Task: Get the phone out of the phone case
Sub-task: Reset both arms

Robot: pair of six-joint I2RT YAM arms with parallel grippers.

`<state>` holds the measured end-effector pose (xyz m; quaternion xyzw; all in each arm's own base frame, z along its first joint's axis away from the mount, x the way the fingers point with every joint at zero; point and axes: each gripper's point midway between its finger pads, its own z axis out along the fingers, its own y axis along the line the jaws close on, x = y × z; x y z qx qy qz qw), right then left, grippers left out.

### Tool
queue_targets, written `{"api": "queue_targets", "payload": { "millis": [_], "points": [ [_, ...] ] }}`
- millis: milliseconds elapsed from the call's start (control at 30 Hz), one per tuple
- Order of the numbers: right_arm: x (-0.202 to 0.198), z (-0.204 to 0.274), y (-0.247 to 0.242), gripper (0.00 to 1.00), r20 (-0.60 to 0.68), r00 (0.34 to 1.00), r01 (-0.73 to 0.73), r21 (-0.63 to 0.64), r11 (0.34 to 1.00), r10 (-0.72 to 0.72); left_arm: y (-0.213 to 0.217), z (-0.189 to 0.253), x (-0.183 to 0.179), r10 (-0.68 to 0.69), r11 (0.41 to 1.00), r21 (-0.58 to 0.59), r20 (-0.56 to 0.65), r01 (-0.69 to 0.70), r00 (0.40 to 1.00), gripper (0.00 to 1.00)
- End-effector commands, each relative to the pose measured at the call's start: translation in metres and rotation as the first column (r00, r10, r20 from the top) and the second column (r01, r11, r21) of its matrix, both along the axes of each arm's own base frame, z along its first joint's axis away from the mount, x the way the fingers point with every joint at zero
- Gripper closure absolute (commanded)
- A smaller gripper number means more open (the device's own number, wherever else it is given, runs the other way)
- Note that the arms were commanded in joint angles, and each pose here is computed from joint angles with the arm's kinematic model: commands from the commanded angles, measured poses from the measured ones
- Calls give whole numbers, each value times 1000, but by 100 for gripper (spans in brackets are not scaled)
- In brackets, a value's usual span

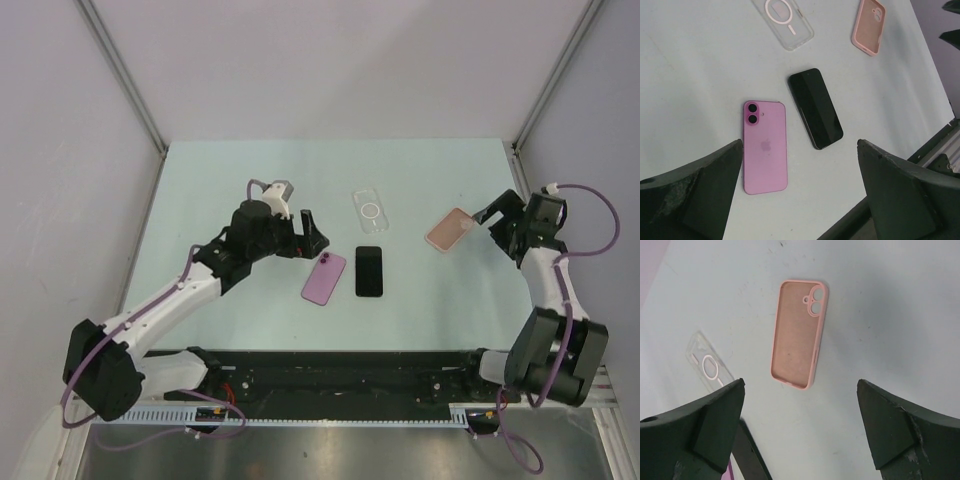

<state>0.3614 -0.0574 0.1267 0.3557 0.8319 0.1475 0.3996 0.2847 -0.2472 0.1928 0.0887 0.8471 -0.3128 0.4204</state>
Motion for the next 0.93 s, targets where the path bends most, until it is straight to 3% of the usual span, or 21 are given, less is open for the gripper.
{"api": "queue_targets", "payload": {
  "millis": [0, 367, 900],
  "points": [
    [-29, 24, 4, 1, -32, 999, 2, -108, 994, -6, 13, 20, -7, 2, 999, -36, 7, -2, 1000, 0],
    [-79, 10, 62, 0, -201, 976, -133, -247, 960, 83, 36, 15, -21, 34, 999, 2, -5, -34, 999, 0],
    [-94, -4, 61, 1, -203, 977, -119, -272, 955, 64, 43, -7, -26, 43, 998, 40, -35, -41, 998, 0]
  ]
}}
